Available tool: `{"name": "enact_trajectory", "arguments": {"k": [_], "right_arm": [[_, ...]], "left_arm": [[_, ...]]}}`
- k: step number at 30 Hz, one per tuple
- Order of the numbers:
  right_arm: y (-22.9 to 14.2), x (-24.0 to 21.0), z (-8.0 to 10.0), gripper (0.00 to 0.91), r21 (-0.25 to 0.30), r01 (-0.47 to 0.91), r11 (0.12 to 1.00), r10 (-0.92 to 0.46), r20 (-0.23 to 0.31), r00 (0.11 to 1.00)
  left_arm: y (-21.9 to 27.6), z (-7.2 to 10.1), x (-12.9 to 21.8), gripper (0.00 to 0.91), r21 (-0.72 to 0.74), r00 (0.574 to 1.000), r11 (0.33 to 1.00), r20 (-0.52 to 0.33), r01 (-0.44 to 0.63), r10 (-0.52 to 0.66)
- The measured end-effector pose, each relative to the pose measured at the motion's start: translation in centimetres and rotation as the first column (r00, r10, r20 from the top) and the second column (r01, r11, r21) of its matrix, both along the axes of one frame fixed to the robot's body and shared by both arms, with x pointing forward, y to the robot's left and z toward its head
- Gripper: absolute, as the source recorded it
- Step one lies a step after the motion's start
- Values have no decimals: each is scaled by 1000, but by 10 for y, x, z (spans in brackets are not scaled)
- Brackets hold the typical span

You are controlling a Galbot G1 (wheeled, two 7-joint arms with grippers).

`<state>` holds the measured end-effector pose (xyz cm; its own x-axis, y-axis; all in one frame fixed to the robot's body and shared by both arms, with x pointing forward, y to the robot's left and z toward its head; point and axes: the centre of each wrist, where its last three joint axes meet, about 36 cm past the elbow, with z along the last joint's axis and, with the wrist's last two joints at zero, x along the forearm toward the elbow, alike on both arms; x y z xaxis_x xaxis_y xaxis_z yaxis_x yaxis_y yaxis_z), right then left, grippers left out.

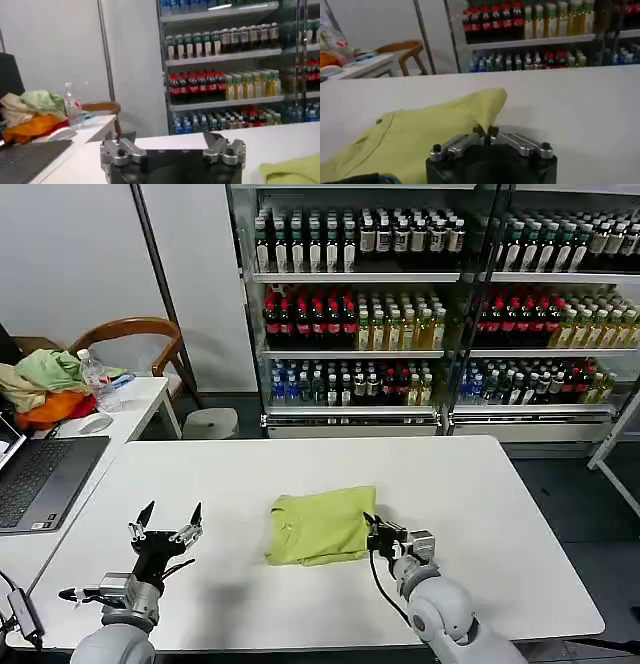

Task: Fold and organize the clothes.

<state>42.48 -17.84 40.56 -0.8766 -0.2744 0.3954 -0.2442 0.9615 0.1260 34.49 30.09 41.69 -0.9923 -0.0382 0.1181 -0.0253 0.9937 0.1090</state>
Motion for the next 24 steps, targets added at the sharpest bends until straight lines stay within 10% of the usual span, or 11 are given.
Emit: {"name": "enact_trajectory", "arguments": {"k": [6,7,8,24], "right_arm": [[-6,2,-1,0,-9,22,1000,-22,6,1000],[-7,2,-2,584,-10,25,1000,-25,5,1000],[-8,1,-2,907,-11,30,999,-30,5,1000],[-42,3,12,907,-70,70,995,-66,56,996]], "left_arm": [[-1,0,-2,907,2,1000,1000,3,1,-1],[-1,0,-2,907,2,1000,1000,4,1,-1],[0,0,-3,907,3,1000,1000,5,2,-2],[-3,4,-4,907,7,1000,1000,20,23,-23]]}}
